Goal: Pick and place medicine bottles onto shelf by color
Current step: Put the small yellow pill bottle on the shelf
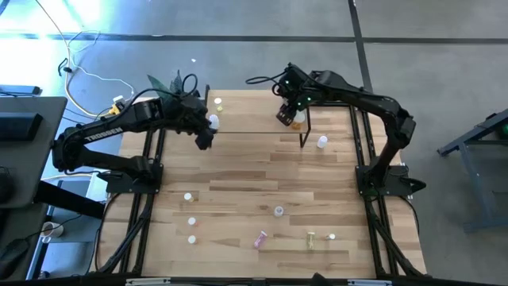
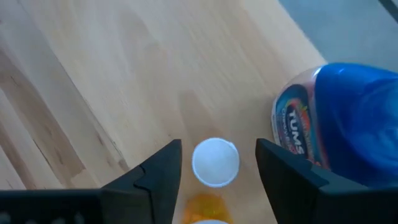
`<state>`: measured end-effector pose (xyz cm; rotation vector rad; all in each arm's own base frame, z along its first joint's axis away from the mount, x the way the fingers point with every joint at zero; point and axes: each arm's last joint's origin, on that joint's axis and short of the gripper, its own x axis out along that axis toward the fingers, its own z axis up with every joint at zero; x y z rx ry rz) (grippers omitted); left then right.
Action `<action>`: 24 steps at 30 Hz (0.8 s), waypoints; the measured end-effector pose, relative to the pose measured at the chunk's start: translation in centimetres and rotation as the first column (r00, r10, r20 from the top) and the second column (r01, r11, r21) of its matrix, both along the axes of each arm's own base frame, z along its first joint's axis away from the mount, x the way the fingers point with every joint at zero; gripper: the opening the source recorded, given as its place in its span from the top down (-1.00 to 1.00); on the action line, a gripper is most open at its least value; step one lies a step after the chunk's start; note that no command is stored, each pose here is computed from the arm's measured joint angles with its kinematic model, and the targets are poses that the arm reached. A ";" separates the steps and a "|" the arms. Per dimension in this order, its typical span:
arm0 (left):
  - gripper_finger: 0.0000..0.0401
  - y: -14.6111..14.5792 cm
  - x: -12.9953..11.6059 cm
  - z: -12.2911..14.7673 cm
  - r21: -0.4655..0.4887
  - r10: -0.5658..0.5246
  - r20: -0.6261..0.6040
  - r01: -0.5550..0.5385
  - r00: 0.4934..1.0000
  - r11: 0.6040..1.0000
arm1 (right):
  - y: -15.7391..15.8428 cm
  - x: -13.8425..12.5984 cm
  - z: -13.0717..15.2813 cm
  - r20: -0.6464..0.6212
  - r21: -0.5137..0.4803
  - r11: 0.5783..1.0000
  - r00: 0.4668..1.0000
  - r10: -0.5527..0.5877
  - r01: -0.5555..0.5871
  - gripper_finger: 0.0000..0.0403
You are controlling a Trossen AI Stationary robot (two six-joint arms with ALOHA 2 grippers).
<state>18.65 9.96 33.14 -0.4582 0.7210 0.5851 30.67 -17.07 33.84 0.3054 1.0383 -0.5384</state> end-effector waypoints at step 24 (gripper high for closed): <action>0.00 -11.4 -2.3 -4.3 -0.293 -0.185 -0.258 0.105 0.948 0.950 | 3.6 -4.4 7.6 0.340 -0.052 0.993 0.937 -0.084 0.108 0.02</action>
